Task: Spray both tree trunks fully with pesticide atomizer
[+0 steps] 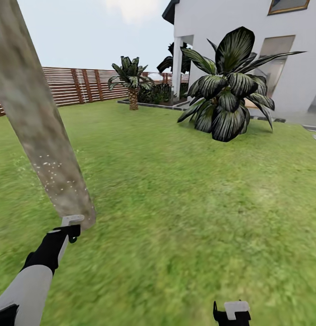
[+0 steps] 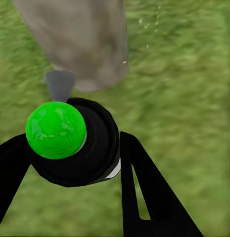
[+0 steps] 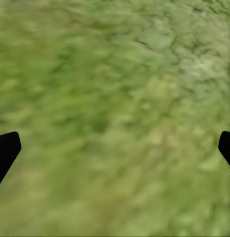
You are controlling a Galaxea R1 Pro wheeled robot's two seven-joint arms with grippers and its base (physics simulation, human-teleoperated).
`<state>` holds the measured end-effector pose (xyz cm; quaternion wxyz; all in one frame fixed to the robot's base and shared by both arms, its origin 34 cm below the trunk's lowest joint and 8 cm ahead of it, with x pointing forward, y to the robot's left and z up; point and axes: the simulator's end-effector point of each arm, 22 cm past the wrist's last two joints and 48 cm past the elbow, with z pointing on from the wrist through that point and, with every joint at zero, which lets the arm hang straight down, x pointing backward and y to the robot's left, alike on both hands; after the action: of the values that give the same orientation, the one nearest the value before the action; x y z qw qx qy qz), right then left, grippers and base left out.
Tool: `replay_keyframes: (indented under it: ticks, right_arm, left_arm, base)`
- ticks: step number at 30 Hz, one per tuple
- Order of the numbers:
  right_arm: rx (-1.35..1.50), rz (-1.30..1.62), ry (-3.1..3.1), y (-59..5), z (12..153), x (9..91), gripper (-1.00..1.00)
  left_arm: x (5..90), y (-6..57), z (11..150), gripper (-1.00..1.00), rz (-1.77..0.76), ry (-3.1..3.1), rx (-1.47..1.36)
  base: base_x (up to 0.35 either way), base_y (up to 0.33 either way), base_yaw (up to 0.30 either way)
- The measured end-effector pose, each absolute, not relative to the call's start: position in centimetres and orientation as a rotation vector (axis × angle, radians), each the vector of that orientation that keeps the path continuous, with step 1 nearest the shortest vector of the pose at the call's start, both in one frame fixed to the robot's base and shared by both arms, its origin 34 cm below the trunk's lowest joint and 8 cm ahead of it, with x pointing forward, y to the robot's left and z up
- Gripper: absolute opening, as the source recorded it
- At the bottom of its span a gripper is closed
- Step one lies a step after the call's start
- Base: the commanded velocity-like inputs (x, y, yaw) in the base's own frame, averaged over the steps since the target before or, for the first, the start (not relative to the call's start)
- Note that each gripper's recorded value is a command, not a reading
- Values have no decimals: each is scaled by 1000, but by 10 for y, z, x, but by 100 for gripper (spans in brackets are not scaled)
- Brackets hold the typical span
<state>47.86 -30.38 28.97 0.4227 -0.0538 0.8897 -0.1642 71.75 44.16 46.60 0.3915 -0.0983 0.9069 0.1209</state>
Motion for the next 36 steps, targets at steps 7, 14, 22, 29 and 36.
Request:
replay_keyframes:
  ticks: [7,14,22,29,36]
  right_arm:
    - [-136,-411,2227,-304,290,478,100]
    - [-135,-411,2227,-304,290,479,100]
    - [-136,-411,2226,-304,290,479,100]
    - [-135,-411,2227,-304,290,479,100]
    - [-135,-411,2227,-304,290,479,100]
  left_arm:
    - [715,443,463,-100,310,2308,-252]
    - [696,460,451,-100,345,2326,-300]
    - [693,461,449,-100,346,2324,-329]
    - [694,458,449,-100,340,2323,-329]
    - [694,458,448,-100,341,2324,-327]
  base:
    - [227,-208,272]
    - [209,-206,146]
    - [176,-223,62]
    - [97,-262,271]
    - [93,-265,152]
